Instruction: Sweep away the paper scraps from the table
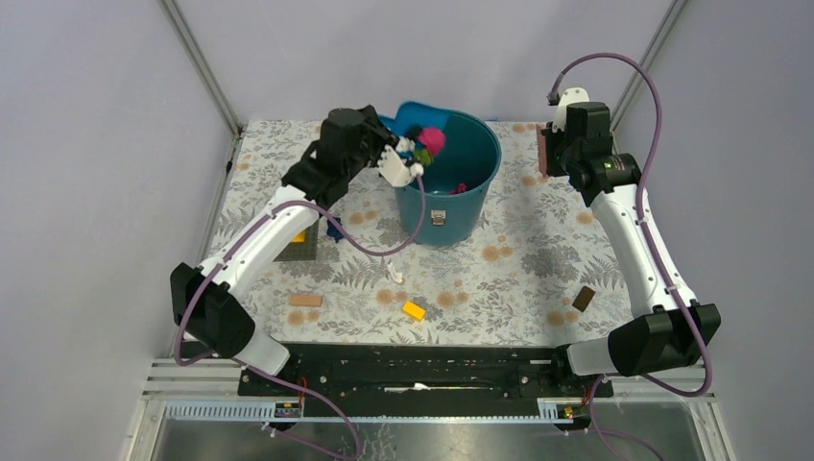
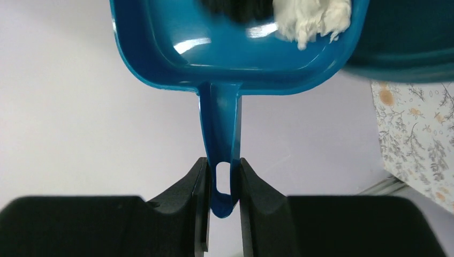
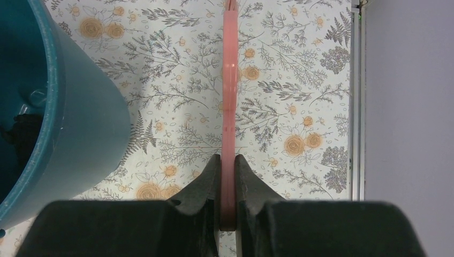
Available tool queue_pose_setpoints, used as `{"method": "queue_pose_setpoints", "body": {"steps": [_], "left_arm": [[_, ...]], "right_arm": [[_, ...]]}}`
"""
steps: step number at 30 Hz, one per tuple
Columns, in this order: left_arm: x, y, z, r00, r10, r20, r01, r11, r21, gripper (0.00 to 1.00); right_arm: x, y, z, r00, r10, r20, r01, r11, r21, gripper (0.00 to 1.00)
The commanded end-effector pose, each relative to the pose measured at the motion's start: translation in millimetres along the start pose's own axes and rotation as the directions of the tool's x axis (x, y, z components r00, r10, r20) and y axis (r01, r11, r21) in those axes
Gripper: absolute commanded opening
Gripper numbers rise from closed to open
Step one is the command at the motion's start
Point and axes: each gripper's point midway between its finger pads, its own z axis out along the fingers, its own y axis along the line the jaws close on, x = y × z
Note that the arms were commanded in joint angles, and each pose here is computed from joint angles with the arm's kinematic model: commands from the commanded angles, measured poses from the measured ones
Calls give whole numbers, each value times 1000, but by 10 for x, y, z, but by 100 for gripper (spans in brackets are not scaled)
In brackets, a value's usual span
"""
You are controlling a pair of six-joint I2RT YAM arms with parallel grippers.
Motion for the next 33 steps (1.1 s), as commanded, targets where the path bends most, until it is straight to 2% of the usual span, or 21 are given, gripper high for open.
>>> {"method": "queue_pose_setpoints", "body": {"steps": [1,7,10,13,15,18,21,24,29,33], "left_arm": [[-7,631,-230,974,223,-33,-224,936,-272,0],[132,753,-215,984,150,-96,-172,937,-305,0],[191,754,-236,992,78,-104,-107,943,-314,0],[324,752,-294,990,-59,-128,14,945,-328,0],[455,734,-357,970,-190,-153,128,931,-341,0],[661,706,-513,899,-403,-173,321,872,-370,0],[822,600,-735,773,-607,-181,510,766,-391,0],[933,421,-993,640,-744,-192,627,651,-428,0],[1002,-13,-1384,488,-847,-212,738,530,-418,0],[1263,-101,-1774,425,-882,-204,730,467,-500,0]], "right_arm": [[-277,-39,-211,995,-27,98,28,1000,-12,0],[-290,53,-290,992,-72,103,80,994,-78,0],[-411,71,-301,989,-74,126,86,992,-91,0],[-576,60,-263,985,-85,149,98,992,-84,0],[-766,22,-260,979,-96,180,110,992,-65,0],[-1064,-2,-206,969,-109,224,122,991,-48,0],[-1373,41,-121,954,-109,278,127,991,-48,0],[-1661,235,-53,929,-156,336,183,982,-51,0],[-2017,938,-9,835,-339,433,383,923,-18,0],[-2282,1650,-304,738,-424,525,492,871,12,0]]}}
